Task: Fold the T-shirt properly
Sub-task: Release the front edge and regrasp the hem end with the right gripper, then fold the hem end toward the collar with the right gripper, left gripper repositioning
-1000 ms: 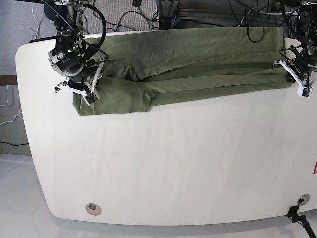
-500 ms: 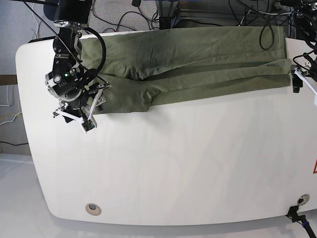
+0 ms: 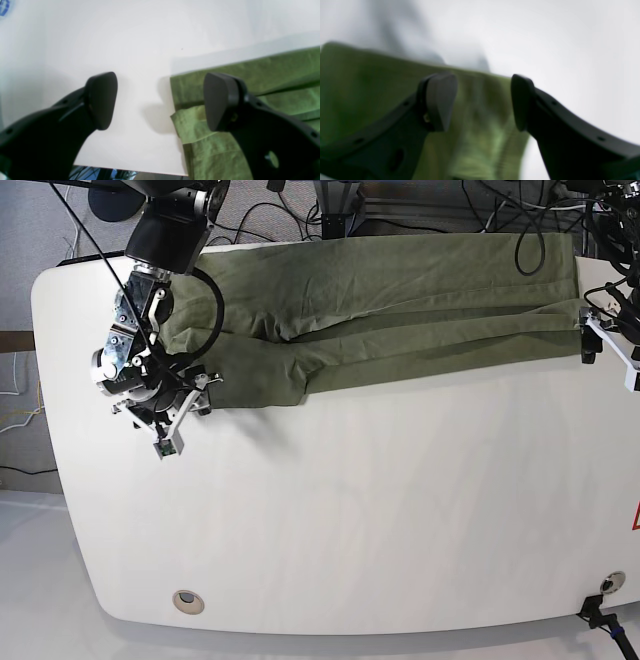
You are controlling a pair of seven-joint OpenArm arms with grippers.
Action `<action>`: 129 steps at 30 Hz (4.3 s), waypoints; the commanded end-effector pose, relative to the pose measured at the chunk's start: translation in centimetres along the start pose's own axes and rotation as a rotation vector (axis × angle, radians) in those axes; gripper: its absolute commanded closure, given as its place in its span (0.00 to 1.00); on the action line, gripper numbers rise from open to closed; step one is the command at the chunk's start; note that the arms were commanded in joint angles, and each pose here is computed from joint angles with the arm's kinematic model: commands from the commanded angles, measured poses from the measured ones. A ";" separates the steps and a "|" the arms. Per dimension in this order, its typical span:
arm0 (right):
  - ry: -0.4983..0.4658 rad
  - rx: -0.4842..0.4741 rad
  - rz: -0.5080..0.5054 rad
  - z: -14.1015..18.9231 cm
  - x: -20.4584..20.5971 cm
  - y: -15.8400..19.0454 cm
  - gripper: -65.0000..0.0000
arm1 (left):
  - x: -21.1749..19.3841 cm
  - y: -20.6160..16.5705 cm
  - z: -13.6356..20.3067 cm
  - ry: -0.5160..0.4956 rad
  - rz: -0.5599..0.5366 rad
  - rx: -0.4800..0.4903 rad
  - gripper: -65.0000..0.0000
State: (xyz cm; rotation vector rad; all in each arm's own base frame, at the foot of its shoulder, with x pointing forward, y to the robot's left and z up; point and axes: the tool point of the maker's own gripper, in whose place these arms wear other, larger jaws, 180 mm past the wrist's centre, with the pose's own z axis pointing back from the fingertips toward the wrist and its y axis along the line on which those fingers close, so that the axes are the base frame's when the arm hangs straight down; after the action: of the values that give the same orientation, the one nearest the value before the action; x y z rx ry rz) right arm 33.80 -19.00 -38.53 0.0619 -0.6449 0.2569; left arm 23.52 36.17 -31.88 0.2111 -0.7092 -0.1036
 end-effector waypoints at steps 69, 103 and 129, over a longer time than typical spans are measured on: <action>-0.078 0.199 -0.161 -0.6 -0.5 5.1 1.00 | 1.7 -1.9 -1.0 -0.035 -0.040 -0.053 0.23; -0.022 0.707 -0.119 12.8 -7.5 11.7 1.00 | 1.8 -1.9 -2.4 -0.007 -0.097 -0.012 0.23; -0.080 0.413 0.144 7.7 -3.2 10.6 0.91 | 2.8 -6.2 1.4 -0.135 -0.210 -0.140 0.67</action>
State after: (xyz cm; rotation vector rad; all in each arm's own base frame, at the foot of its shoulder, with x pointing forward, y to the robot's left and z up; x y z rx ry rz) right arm 23.24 -10.53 -35.46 0.4473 -0.6117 0.5166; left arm 24.61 29.20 -31.56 0.1294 -0.7844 -0.3366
